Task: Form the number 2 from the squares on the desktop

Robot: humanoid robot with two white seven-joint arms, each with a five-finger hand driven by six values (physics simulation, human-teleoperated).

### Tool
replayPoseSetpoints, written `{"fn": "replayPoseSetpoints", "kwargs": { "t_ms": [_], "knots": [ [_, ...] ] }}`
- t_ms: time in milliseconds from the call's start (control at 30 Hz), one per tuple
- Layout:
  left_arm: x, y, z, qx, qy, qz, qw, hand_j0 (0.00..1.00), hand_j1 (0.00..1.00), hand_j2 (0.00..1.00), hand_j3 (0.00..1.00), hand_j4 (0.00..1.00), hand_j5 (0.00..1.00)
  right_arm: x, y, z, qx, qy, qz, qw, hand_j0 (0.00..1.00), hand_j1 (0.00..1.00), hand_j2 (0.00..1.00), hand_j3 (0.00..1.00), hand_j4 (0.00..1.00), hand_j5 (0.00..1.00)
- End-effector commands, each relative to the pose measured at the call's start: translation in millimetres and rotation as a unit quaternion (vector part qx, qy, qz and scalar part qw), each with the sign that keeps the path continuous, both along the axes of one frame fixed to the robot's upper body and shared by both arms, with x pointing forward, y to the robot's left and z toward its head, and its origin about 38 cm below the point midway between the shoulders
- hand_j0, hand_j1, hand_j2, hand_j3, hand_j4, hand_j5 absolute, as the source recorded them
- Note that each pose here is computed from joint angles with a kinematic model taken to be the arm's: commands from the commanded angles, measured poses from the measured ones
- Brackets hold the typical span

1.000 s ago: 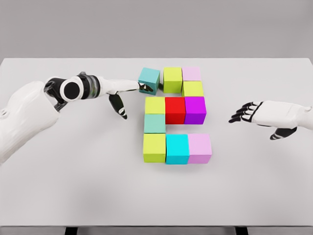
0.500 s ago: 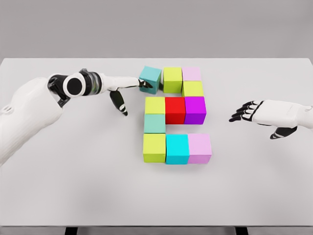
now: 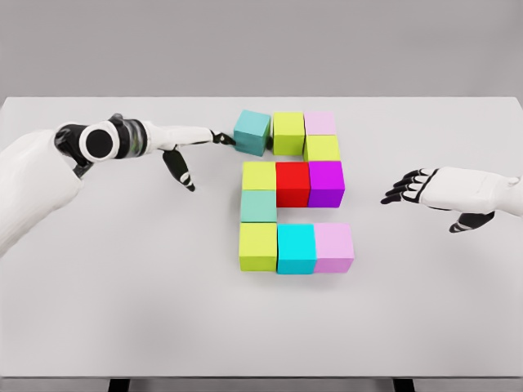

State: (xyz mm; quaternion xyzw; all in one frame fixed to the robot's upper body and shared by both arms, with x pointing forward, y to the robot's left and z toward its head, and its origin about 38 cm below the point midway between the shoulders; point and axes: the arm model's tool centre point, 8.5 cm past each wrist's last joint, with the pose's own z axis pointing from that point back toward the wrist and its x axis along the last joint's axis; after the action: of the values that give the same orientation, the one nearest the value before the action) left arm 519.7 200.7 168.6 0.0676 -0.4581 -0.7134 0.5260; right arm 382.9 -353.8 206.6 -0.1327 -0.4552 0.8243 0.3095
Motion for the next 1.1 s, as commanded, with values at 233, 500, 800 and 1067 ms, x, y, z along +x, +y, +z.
{"fn": "replayPoseSetpoints", "kwargs": {
  "t_ms": [233, 500, 800, 1067],
  "knots": [
    [24.5, 16, -11.2, 0.008, 0.018, 0.055, 0.9983, 1.00, 1.00, 1.00, 1.00, 1.00, 1.00, 0.0, 1, 0.4, 0.002, 0.000, 0.000, 1.0000, 1.00, 1.00, 1.00, 1.00, 1.00, 1.00],
    [21.1, -1, -1.7, -0.002, 0.006, 0.021, 0.9998, 1.00, 1.00, 1.00, 1.00, 1.00, 1.00, 0.0, 1, 0.4, 0.002, 0.000, 0.000, 1.0000, 1.00, 1.00, 1.00, 1.00, 1.00, 1.00],
    [19.9, -10, -0.4, -0.006, 0.004, 0.011, 0.9999, 1.00, 1.00, 1.00, 1.00, 1.00, 1.00, 0.7, 0, 1.4, 0.002, -0.001, -0.001, 1.0000, 1.00, 1.00, 1.00, 1.00, 1.00, 1.00],
    [19.7, -12, -0.2, -0.007, 0.004, 0.009, 0.9999, 1.00, 1.00, 1.00, 1.00, 1.00, 1.00, 0.7, 0, 1.4, 0.002, -0.001, -0.001, 1.0000, 1.00, 1.00, 1.00, 1.00, 1.00, 1.00]
  ]
}}
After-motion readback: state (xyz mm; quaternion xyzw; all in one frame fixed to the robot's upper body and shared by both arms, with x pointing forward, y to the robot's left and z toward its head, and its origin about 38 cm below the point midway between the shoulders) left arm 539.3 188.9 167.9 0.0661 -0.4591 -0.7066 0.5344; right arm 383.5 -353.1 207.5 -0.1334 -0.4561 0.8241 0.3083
